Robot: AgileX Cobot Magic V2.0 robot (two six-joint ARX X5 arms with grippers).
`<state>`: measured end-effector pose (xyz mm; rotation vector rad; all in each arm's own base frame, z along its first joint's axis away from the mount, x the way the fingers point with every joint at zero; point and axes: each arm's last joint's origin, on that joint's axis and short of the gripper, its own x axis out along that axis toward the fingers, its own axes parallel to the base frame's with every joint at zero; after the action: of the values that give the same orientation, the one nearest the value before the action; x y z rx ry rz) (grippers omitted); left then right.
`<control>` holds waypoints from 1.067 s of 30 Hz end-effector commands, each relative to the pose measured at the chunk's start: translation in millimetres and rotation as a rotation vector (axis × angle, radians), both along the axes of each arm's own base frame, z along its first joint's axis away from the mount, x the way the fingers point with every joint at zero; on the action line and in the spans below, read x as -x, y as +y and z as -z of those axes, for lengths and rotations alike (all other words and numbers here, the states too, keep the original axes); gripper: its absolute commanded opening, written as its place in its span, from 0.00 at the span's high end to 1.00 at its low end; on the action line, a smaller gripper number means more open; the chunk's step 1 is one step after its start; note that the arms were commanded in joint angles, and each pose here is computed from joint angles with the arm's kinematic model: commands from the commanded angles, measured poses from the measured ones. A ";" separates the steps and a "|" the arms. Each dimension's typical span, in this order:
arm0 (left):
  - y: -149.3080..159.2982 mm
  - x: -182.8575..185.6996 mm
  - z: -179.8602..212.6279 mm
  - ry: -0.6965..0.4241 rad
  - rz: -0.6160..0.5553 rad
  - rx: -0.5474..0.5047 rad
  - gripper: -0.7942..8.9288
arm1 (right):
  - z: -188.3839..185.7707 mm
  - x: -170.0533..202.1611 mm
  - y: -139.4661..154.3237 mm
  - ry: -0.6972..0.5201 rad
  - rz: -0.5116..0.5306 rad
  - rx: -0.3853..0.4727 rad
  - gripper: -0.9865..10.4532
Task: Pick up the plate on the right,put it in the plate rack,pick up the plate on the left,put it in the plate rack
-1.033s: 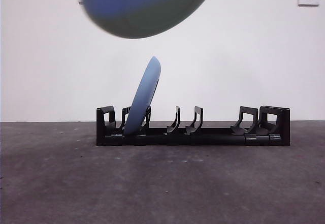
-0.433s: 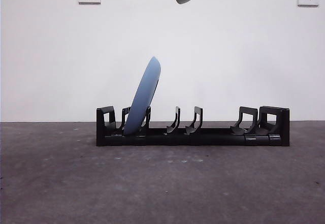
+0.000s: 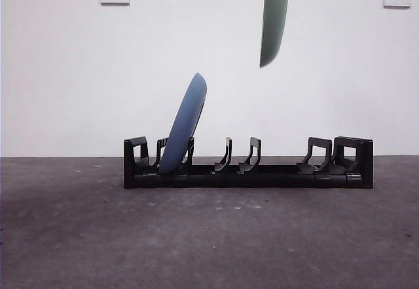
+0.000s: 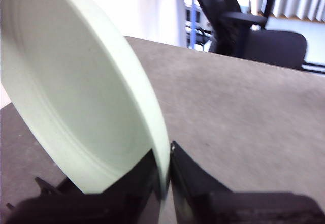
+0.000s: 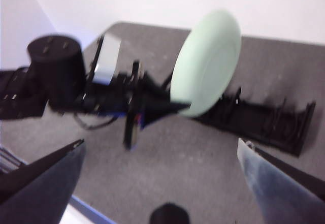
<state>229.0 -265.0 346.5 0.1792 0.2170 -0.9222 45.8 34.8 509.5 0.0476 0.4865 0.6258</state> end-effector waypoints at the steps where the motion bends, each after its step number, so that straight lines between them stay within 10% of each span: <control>1: -3.4 -12.4 9.7 0.010 -0.071 0.030 0.93 | 15.5 4.7 -3.2 0.063 0.008 0.012 0.47; 32: -11.2 -92.5 123.5 0.157 -0.221 -0.125 0.93 | 63.5 0.1 0.0 0.202 0.032 0.080 0.47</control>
<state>318.6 -277.9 231.7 0.1650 0.4202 -0.7211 47.0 35.7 449.3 0.0424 0.6735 0.5806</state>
